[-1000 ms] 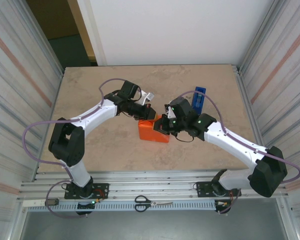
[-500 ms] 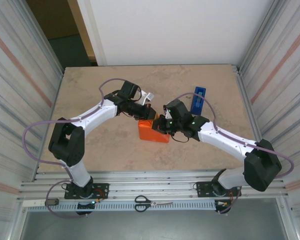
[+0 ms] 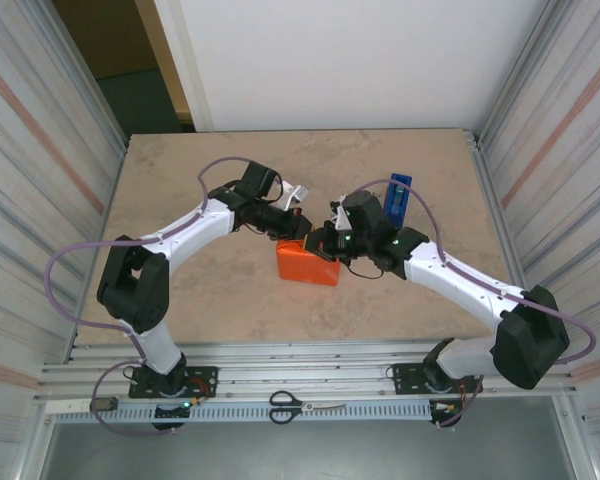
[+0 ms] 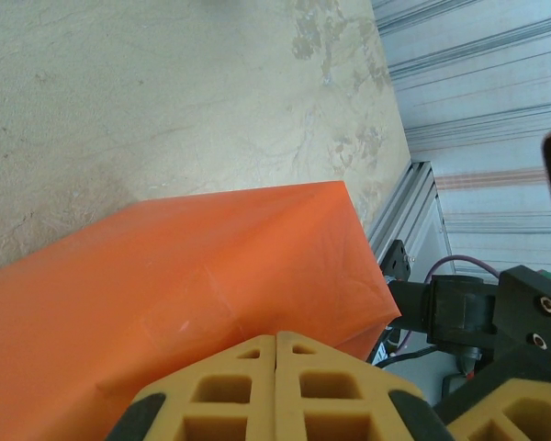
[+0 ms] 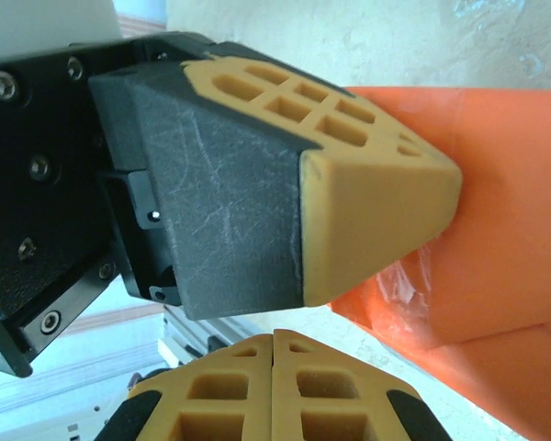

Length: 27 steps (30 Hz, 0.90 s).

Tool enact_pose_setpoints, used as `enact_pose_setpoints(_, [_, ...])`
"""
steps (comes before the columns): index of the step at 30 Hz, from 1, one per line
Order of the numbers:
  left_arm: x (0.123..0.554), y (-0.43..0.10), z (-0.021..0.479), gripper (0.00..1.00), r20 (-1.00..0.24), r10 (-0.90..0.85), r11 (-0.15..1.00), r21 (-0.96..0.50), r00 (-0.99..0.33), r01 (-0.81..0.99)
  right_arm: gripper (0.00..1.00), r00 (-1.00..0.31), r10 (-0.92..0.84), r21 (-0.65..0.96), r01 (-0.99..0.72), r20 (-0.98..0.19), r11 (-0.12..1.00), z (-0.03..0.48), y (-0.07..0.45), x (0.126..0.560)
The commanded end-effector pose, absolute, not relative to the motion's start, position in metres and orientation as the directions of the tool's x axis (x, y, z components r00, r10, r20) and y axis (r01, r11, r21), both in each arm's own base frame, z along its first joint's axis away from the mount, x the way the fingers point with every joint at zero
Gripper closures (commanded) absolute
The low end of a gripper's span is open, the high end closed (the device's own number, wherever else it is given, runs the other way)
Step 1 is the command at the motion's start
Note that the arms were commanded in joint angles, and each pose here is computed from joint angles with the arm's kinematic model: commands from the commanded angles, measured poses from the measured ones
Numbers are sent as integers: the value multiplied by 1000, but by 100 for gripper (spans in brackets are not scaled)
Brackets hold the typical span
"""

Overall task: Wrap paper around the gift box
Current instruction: Stick the wrapping paper to the gift box.

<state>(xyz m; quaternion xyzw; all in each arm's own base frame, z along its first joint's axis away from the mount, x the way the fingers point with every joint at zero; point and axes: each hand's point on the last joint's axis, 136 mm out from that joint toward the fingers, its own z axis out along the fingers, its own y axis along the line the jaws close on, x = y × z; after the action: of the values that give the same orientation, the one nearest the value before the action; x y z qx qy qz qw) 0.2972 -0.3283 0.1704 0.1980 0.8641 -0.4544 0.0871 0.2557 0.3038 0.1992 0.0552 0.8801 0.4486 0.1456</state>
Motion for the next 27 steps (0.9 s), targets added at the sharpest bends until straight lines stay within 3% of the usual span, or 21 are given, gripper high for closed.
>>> enact_pose_setpoints(1, [266, -320, 117, 100, -141, 313, 600, -737, -939, 310, 100, -954, 240, 790, 5, -180, 613, 183, 302, 261])
enact_pose_setpoints(8, [266, -321, 120, 100, -145, 315, 595, -740, -938, 314, 100, -960, 260, 709, 113, -102, 696, 130, 286, 251])
enact_pose_setpoints(17, [270, -322, 125, 100, -159, 309, 591, -741, -938, 320, 100, -928, 173, 748, -146, -331, 648, 184, 290, 246])
enact_pose_setpoints(27, [277, -331, 155, 100, -208, 306, 538, -768, -929, 349, 100, -949, 133, 687, -108, -287, 718, 150, 283, 241])
